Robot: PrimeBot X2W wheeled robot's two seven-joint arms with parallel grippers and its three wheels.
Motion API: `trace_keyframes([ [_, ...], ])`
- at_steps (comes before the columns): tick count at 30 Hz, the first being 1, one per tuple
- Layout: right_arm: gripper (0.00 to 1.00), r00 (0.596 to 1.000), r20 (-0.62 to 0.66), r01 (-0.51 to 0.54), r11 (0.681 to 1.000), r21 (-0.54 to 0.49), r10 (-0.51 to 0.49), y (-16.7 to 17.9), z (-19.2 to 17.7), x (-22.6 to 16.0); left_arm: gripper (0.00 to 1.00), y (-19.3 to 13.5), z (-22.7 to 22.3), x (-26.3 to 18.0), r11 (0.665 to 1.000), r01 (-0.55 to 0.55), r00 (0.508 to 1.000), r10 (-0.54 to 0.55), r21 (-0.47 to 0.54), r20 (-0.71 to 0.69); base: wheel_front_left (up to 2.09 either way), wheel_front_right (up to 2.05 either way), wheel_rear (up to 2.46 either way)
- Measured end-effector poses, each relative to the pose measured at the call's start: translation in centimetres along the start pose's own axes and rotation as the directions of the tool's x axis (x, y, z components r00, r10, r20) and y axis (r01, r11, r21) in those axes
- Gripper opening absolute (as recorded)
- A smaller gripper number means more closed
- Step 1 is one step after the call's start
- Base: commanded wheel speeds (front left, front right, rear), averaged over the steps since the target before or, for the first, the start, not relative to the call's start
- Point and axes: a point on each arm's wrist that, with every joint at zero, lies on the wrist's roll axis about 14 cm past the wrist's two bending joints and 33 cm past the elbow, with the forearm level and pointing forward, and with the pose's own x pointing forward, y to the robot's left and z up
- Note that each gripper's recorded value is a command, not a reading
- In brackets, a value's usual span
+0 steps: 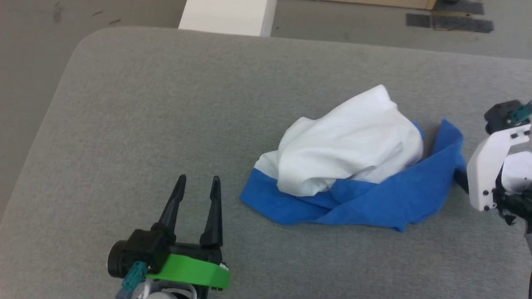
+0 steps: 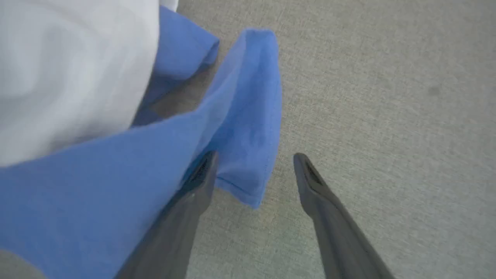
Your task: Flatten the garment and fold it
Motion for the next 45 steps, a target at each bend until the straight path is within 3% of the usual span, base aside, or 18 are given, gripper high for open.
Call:
trace_keyframes([
  [5, 1.00, 0.992, -0.117, -0.059, 0.998, -0.034, 0.055, 1.9, -2.2, 2.8, 1.00, 1.2, -0.5, -0.2, 0.999, -0.043, 0.999, 0.043, 0.008, -0.019, 0.00, 0.00, 0.00],
  [6, 0.84, 0.991, -0.123, -0.066, 0.997, -0.044, 0.060, 2.0, -2.1, 3.1, 1.00, 1.5, -0.5, -0.3, 0.998, -0.055, 0.998, 0.055, 0.012, -0.022, 0.00, 0.00, 0.00],
  [7, 0.36, 0.991, -0.118, -0.072, 0.996, -0.051, 0.066, 2.0, -1.9, 3.4, 1.00, 1.8, -0.6, -0.4, 0.998, -0.064, 0.998, 0.065, 0.015, -0.026, 0.00, 0.00, 0.00],
  [8, 0.22, 0.992, -0.105, -0.077, 0.995, -0.056, 0.071, 2.2, -1.6, 3.6, 1.00, 2.0, -0.7, -0.5, 0.997, -0.071, 0.997, 0.072, 0.018, -0.028, 0.00, 0.00, 0.00],
  [9, 0.00, 0.993, -0.087, -0.082, 0.994, -0.066, 0.076, 2.4, -1.2, 3.7, 1.00, 2.2, -0.7, -0.6, 0.997, -0.079, 0.996, 0.079, 0.021, -0.030, 0.00, 0.00, 0.00],
  [13, 0.00, 0.995, -0.023, -0.101, 0.992, -0.079, 0.100, 3.4, -0.3, 3.5, 1.00, 2.8, -0.6, -1.1, 0.995, -0.098, 0.995, 0.099, 0.025, -0.030, 0.00, 0.00, 0.00],
  [18, 0.00, 0.985, 0.138, -0.103, 0.994, -0.024, 0.106, 3.2, 2.7, 1.5, 1.00, 3.2, 0.0, -2.1, 0.994, -0.111, 0.994, 0.112, 0.023, -0.015, 0.00, 0.00, 0.00],
  [22, 0.00, 0.953, 0.304, -0.033, 0.998, 0.057, 0.014, -0.5, 5.6, -2.4, 1.00, 2.9, 0.5, -2.6, 0.995, -0.095, 0.995, 0.095, 0.022, 0.002, 0.00, 0.00, 0.00],
  [24, 0.00, 0.937, 0.340, 0.049, 0.992, 0.117, -0.086, -4.2, 5.4, -4.9, 1.00, 2.6, 0.7, -2.7, 0.996, -0.082, 0.997, 0.082, 0.018, 0.012, 0.00, 0.00, 0.00],
  [27, 0.00, 0.916, 0.310, 0.197, 0.959, 0.205, -0.255, -10.2, 2.1, -8.2, 1.00, 2.0, 1.1, -2.9, 0.998, -0.057, 0.998, 0.057, 0.016, 0.024, 0.00, 0.00, 0.00],
  [31, 0.00, 0.864, 0.223, 0.378, 0.873, 0.307, -0.452, -16.6, -4.1, -12.3, 1.00, 1.6, 1.3, -3.2, 0.999, -0.037, 0.999, 0.036, 0.021, 0.030, 0.00, 0.00, 0.00],
  [33, 0.00, 0.846, 0.155, 0.446, 0.836, 0.319, -0.510, -18.1, -7.3, -13.4, 1.00, 1.8, 1.3, -3.2, 0.999, -0.039, 0.999, 0.038, 0.026, 0.032, 0.00, 0.00, 0.00],
  [37, 0.00, 0.842, -0.002, 0.512, 0.799, 0.315, -0.539, -18.4, -14.0, -13.2, 1.00, 2.1, 1.2, -3.2, 0.999, -0.037, 0.999, 0.036, 0.033, 0.027, 0.00, 0.00, 0.00],
  [41, 0.00, 0.859, -0.101, 0.506, 0.803, 0.314, -0.501, -16.4, -18.2, -11.5, 1.00, 2.2, 0.7, -3.3, 0.999, -0.034, 0.999, 0.034, 0.034, 0.009, 0.00, 0.00, 0.00],
  [42, 0.29, 0.863, -0.104, 0.500, 0.807, 0.313, -0.495, -16.0, -18.5, -11.1, 1.00, 2.2, 0.6, -3.3, 0.999, -0.032, 0.999, 0.032, 0.034, 0.006, 0.00, 0.00, 0.00],
  [43, 0.49, 0.867, -0.098, 0.494, 0.812, 0.310, -0.489, -15.6, -18.5, -10.8, 1.00, 2.1, 0.5, -3.3, 0.999, -0.030, 1.000, 0.030, 0.034, 0.003, 0.00, 0.00, 0.00],
  [44, 1.00, 0.870, -0.083, 0.486, 0.817, 0.311, -0.486, -15.4, -18.2, -10.5, 1.00, 2.1, 0.4, -3.2, 0.999, -0.029, 1.000, 0.029, 0.034, 0.001, 0.00, 0.00, 0.00],
  [45, 1.00, 0.874, -0.071, 0.478, 0.823, 0.307, -0.481, -15.1, -17.7, -10.3, 1.00, 2.1, 0.4, -3.2, 0.999, -0.026, 1.000, 0.026, 0.033, 0.000, 0.00, 0.00, 0.00],
])
